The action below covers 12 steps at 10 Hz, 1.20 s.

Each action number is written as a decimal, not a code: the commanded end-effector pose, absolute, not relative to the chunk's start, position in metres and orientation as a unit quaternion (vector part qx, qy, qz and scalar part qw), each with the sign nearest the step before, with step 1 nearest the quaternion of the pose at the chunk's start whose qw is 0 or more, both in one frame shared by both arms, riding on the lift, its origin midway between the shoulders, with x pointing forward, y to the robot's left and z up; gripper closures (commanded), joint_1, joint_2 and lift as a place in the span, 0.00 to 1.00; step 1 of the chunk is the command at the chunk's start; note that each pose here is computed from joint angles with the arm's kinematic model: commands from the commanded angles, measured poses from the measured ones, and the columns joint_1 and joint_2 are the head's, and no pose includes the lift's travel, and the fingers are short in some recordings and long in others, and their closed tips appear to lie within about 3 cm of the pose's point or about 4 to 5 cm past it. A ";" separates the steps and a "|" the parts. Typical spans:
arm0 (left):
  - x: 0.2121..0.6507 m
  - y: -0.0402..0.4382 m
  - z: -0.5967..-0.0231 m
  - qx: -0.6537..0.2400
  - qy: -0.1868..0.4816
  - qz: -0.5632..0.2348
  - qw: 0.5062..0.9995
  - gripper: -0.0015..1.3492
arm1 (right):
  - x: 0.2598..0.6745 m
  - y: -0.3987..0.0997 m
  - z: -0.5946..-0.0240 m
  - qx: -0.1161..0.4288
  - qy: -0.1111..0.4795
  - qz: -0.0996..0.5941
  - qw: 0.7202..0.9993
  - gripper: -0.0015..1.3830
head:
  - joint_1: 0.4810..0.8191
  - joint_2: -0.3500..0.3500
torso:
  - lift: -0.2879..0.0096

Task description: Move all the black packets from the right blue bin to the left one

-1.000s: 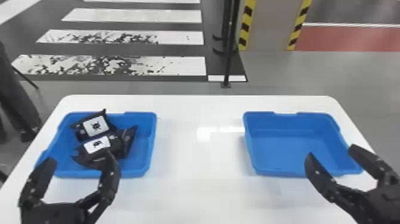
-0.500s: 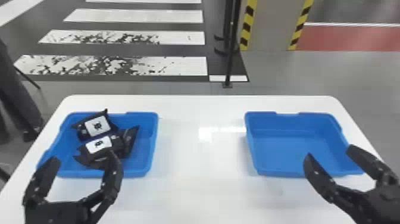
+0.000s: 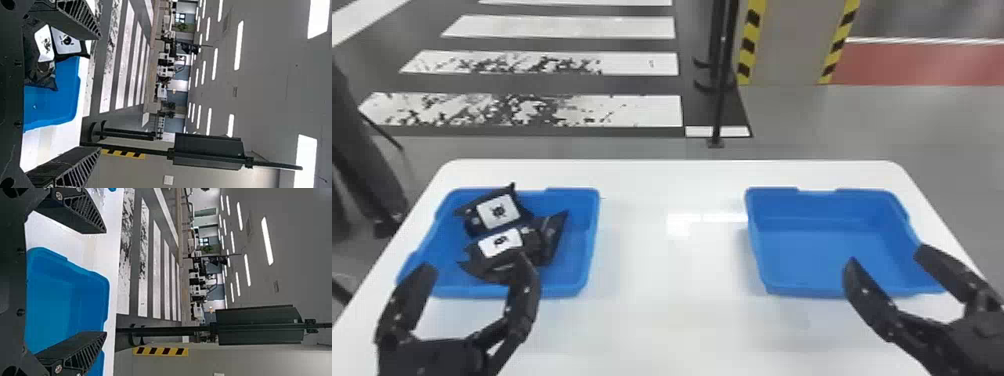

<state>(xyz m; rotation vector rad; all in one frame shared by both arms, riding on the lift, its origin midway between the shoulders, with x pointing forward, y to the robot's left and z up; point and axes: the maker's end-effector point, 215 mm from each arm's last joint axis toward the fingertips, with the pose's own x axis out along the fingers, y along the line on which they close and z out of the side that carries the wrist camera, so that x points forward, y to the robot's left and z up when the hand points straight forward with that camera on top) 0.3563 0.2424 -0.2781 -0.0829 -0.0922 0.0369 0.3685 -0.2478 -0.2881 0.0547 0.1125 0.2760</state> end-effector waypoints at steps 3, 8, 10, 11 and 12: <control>0.356 0.241 -0.278 -0.045 -0.046 0.018 0.998 0.03 | 0.368 -0.248 -0.288 0.028 0.056 0.138 0.989 0.08 | 0.63 0.49 | 0.50; 0.355 0.242 -0.276 -0.044 -0.050 0.017 0.998 0.04 | 0.368 -0.248 -0.289 0.029 0.057 0.138 0.988 0.08 | 0.63 0.48 | 0.50; 0.354 0.244 -0.275 -0.043 -0.051 0.018 0.998 0.04 | 0.368 -0.247 -0.290 0.031 0.058 0.139 0.988 0.08 | 0.63 0.49 | 0.50; 0.355 0.243 -0.274 -0.044 -0.054 0.017 0.997 0.04 | 0.367 -0.247 -0.289 0.032 0.058 0.141 0.988 0.08 | 0.63 0.49 | 0.50; 0.355 0.241 -0.273 -0.046 -0.055 0.015 0.997 0.04 | 0.367 -0.247 -0.290 0.031 0.058 0.140 0.988 0.08 | 0.63 0.49 | 0.50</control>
